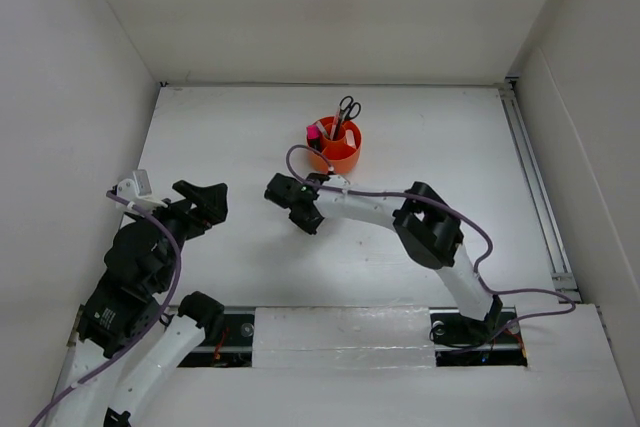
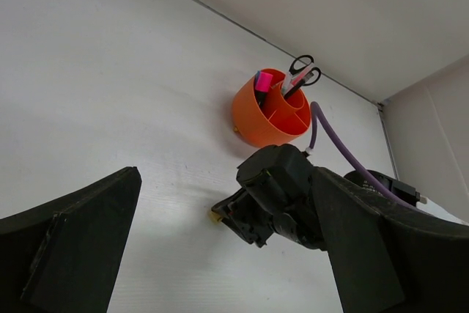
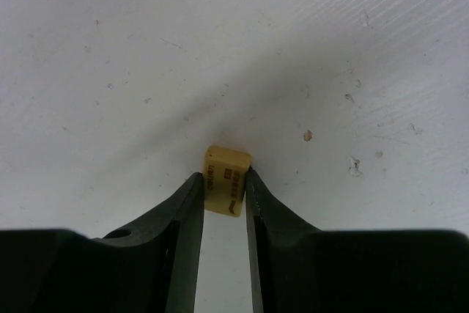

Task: Sort the stationery into containers
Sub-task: Pick up the pen cap from the center of the board.

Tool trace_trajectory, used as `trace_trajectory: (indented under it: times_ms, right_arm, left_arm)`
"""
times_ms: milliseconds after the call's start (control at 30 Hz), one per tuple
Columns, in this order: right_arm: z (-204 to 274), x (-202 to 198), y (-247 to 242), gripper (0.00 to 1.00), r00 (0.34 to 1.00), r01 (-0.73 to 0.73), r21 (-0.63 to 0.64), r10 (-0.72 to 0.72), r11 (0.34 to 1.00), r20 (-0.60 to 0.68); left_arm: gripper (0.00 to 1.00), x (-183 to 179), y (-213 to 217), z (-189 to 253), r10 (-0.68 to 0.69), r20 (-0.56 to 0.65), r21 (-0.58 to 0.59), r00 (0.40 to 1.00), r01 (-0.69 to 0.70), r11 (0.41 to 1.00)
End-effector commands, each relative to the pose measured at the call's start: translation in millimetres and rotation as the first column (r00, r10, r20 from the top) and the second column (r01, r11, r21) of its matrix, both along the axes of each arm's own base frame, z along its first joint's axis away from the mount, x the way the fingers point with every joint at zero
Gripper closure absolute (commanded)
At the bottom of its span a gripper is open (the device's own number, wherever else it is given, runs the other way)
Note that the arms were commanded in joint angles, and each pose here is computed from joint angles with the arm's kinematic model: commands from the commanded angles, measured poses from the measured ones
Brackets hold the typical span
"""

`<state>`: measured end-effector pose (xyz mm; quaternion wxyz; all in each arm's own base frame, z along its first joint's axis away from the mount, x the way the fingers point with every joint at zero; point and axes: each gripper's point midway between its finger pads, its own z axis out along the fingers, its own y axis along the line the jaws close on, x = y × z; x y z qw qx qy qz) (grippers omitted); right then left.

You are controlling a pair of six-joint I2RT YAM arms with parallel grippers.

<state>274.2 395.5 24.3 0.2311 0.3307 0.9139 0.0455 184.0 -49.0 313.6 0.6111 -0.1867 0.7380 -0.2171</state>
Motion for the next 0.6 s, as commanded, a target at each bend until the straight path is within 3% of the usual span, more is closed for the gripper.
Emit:
trace_trajectory:
  times_ms: [0,200,333,567]
  right_arm:
    - [-51.6,-12.4,-23.6,1.0,0.995,-0.036,-0.078,0.029,0.996,-0.097]
    - [21.4,10.8,-3.6,1.0,0.967,-0.203,-0.01,0.203,0.979,0.155]
    - [76.3,24.3,-39.3,1.0,0.944,-0.144,-0.117,0.172,0.983,0.281]
    - [156.8,60.4,-88.7,1.0,0.911,0.021,-0.067,0.008,0.998,0.412]
  left_arm:
    - [0.0,1.2,0.3,7.3,0.001,0.035,-0.007,0.999,-0.001,1.0]
    - [0.0,3.0,-2.5,7.9,-0.008,0.034,-0.008,0.999,0.008,1.0]
    - [0.0,3.0,-2.5,7.9,-0.008,0.034,-0.008,0.999,0.008,1.0]
    - [0.0,6.4,-4.2,4.7,-0.008,0.018,0.0,1.0,0.008,1.0]
